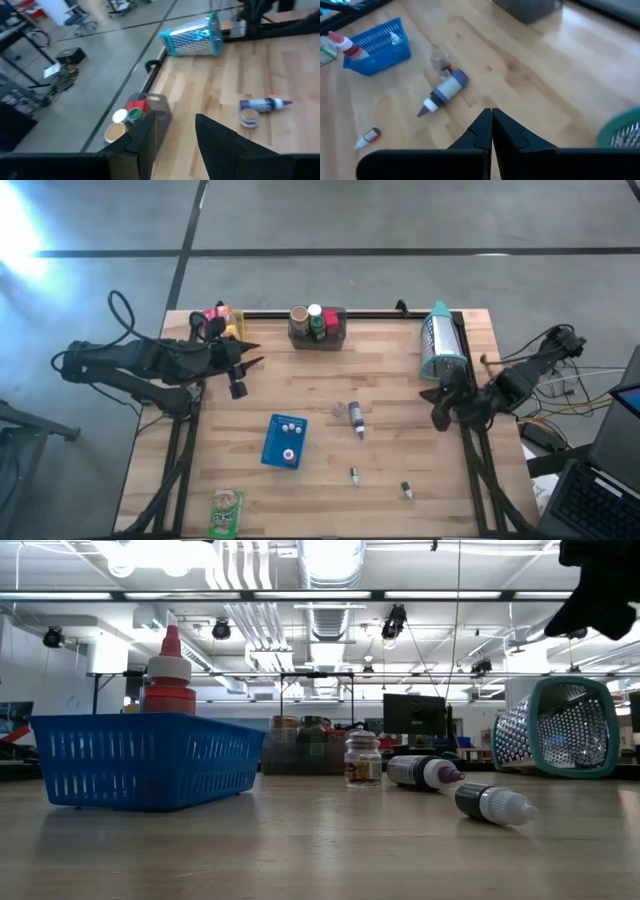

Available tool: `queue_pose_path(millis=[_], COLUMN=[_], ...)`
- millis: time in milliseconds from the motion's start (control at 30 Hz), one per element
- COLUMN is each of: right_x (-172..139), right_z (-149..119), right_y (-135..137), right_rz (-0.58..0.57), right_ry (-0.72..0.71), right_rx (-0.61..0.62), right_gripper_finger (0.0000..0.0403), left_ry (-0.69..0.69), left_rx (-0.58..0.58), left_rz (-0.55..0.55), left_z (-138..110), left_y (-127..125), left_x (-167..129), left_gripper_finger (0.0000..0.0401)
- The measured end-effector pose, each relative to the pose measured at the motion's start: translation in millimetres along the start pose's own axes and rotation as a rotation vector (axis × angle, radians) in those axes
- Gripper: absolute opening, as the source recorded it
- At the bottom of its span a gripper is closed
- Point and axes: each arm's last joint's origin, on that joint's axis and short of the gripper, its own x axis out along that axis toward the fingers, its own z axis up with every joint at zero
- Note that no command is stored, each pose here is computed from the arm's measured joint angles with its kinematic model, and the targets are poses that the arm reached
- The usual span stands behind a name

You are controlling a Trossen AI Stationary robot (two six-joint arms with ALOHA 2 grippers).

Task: Pick & Place Kitchen Items
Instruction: Put the brown spice bottle into the black bin

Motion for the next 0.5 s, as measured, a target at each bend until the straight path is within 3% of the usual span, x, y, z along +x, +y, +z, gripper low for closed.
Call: queue_pose_path(millis=[233,500], right_x=[-4,-17], right_z=[5,0], right_y=[-33,-54], right_rz=[-0.023,0.098], right_ry=[-0.002,-0.084], right_rx=[-0.099,-0.002], right_gripper_finger=[0.0008,0.0008], left_ry=[-0.004,-0.002], left_rx=[-0.048,-0.035], left_rz=[0.075,0.084], left_z=[1,1], left_y=[2,3], left_x=[0,0], left_gripper_finger=[0.0142,0.0142])
